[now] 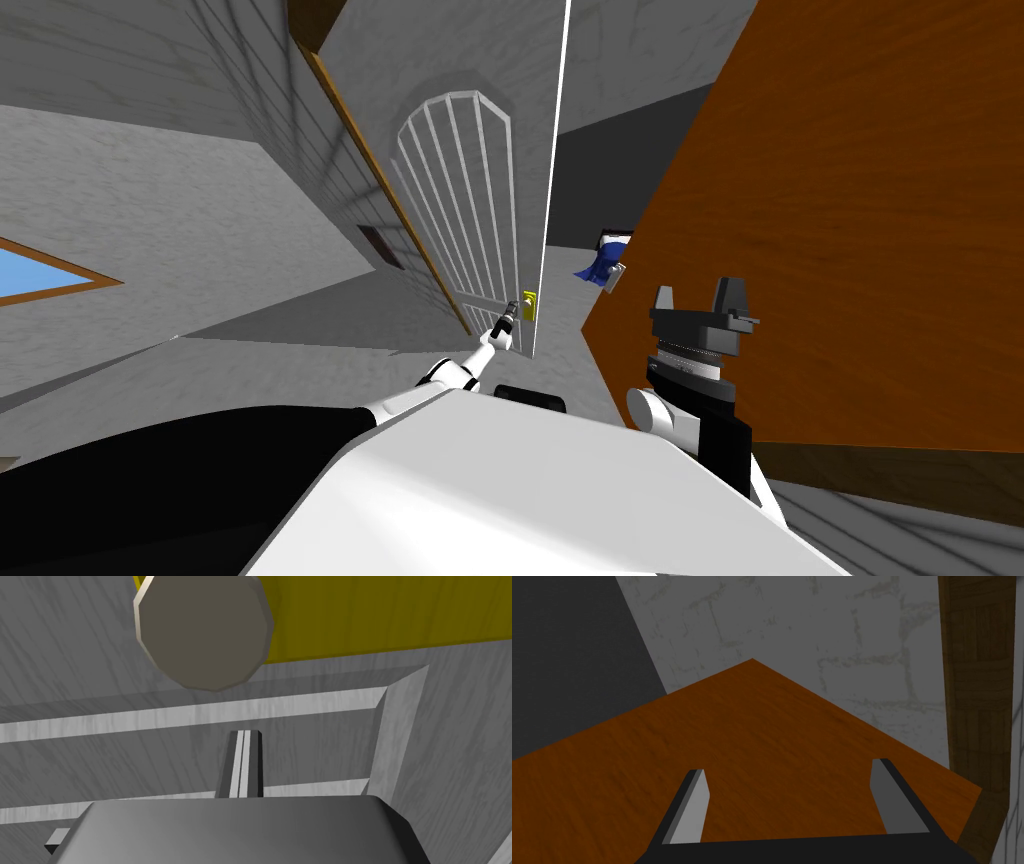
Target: Push the door open
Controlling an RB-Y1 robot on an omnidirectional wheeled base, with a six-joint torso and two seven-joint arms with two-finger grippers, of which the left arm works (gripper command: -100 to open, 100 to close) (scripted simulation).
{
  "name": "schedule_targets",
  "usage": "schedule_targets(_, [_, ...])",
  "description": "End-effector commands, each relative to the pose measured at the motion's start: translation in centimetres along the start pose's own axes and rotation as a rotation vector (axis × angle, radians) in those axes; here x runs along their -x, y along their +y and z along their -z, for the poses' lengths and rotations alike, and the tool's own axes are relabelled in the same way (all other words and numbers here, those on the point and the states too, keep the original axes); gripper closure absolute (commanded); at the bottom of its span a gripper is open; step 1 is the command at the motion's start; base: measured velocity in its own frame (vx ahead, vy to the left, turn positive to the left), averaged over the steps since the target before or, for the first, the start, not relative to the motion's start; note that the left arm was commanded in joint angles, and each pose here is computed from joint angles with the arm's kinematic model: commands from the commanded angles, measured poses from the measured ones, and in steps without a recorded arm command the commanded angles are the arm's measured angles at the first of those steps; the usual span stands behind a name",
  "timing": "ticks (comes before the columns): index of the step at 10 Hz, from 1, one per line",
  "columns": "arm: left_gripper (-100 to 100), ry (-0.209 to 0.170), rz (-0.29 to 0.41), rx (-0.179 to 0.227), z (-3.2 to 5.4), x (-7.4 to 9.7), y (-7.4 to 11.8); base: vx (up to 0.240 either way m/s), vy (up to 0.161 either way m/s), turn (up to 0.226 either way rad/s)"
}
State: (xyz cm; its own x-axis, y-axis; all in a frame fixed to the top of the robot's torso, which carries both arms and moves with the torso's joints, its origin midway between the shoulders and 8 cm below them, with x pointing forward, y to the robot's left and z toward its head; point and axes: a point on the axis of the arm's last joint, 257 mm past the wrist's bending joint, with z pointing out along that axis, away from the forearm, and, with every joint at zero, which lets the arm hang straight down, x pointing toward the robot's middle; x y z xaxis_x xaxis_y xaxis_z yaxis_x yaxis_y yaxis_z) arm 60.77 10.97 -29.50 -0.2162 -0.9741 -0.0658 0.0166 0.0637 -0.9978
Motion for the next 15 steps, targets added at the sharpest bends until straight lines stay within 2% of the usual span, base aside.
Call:
schedule_targets(1, [-100, 0.0, 0.001, 0.001, 0.02, 0.1, 0.1, -0.172, 0.013, 0.016])
schedule_targets(5, [-100, 0.013, 0.031, 0.002, 0.06, -1.5, 0.1, -0.215, -0.005, 0.017])
schedule_targets(7, [-100, 0.028, 0.066, 0.001, 0.05, -3.6, -0.1, -0.192, 0.011, 0.015])
schedule_targets(10, [-100, 0.028, 0.065, 0.003, 0.15, -3.6, -0.2, -0.054, -0.005, 0.0])
schedule_targets(11, [-100, 0.016, 0.045, 0.002, 0.24, -2.1, 0.0, 0.08, -0.018, -0.031])
schedule_targets(15, [-100, 0.001, 0.027, 0.0, 0.41, -0.6, 0.1, 0.161, -0.04, -0.019])
